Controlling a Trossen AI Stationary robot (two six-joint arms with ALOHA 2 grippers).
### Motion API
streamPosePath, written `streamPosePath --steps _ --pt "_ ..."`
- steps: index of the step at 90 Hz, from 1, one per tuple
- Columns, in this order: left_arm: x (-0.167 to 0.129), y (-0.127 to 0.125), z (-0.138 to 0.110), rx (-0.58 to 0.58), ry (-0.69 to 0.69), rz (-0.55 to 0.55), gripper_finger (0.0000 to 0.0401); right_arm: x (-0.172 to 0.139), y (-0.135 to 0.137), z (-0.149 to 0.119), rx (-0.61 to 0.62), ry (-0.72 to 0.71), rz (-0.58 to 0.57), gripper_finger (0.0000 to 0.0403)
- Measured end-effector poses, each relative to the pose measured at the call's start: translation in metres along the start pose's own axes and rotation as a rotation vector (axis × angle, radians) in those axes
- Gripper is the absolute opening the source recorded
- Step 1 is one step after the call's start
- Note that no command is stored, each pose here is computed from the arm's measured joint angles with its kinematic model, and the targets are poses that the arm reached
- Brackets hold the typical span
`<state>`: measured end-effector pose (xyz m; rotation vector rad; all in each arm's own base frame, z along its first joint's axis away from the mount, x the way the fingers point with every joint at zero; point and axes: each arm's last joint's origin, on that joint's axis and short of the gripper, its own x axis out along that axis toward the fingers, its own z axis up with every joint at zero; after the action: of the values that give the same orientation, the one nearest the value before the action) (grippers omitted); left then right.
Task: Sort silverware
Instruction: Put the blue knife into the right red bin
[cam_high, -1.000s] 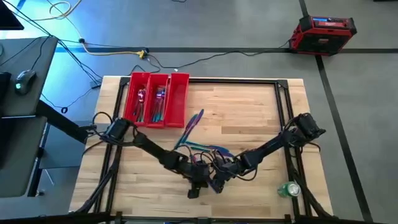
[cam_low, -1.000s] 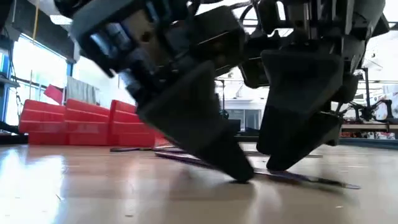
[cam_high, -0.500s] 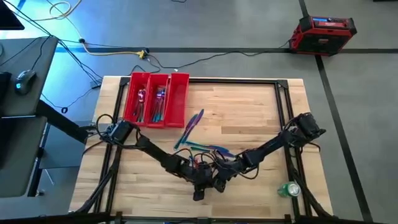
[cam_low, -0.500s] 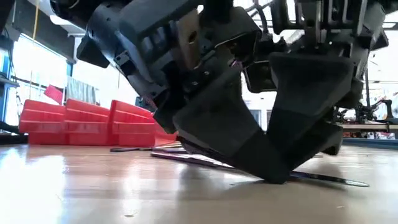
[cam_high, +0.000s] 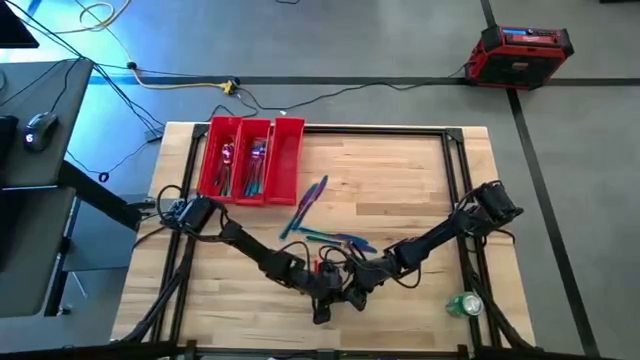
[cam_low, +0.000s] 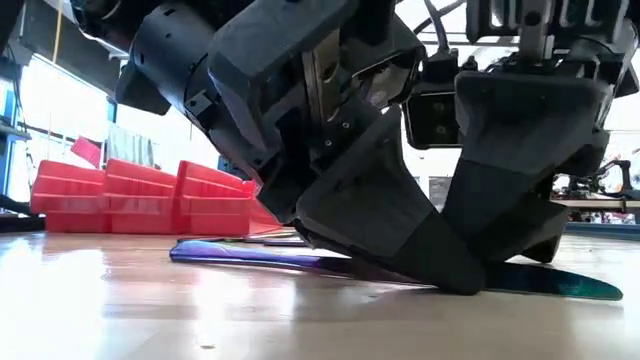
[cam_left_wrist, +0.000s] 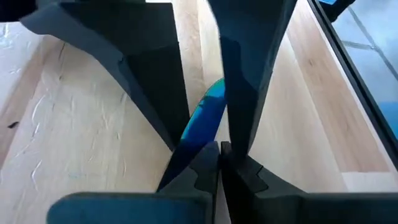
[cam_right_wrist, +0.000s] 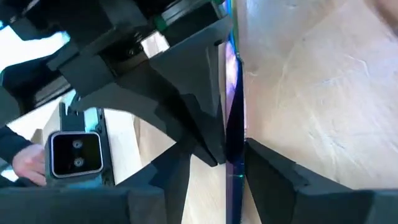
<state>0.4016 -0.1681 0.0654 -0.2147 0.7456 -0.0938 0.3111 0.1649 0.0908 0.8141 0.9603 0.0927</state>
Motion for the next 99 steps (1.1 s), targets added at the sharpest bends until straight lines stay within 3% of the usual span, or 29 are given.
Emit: streamPosePath --steps 26,47,66,80,88,99 --pt "0.000 0.002 0.001 -0.008 -0.018 0.037 0.0000 0.007 0.000 -0.018 -0.116 0.012 -0.085 0.0125" --pt "-0.011 -0.006 0.008 -0.007 0.002 -0.025 0.0001 0.010 0.000 -0.022 -0.173 -0.025 -0.150 0.0013" --pt "-0.061 -0.035 0.019 -0.001 0.116 -0.053 0.0000 0.010 -0.001 -0.022 -0.223 -0.102 -0.217 0.0000" --pt "-0.110 -0.047 0.031 -0.025 0.159 0.040 0.0003 0.010 0.000 -0.024 -0.255 -0.108 -0.222 0.0001" --pt "-0.115 -0.041 0.026 -0.029 0.208 0.117 0.0018 0.011 0.001 -0.026 -0.287 -0.124 -0.228 0.0001" --pt "-0.107 -0.033 0.023 -0.061 0.237 0.125 0.0061 0.011 0.002 -0.027 -0.290 -0.129 -0.225 0.0001"
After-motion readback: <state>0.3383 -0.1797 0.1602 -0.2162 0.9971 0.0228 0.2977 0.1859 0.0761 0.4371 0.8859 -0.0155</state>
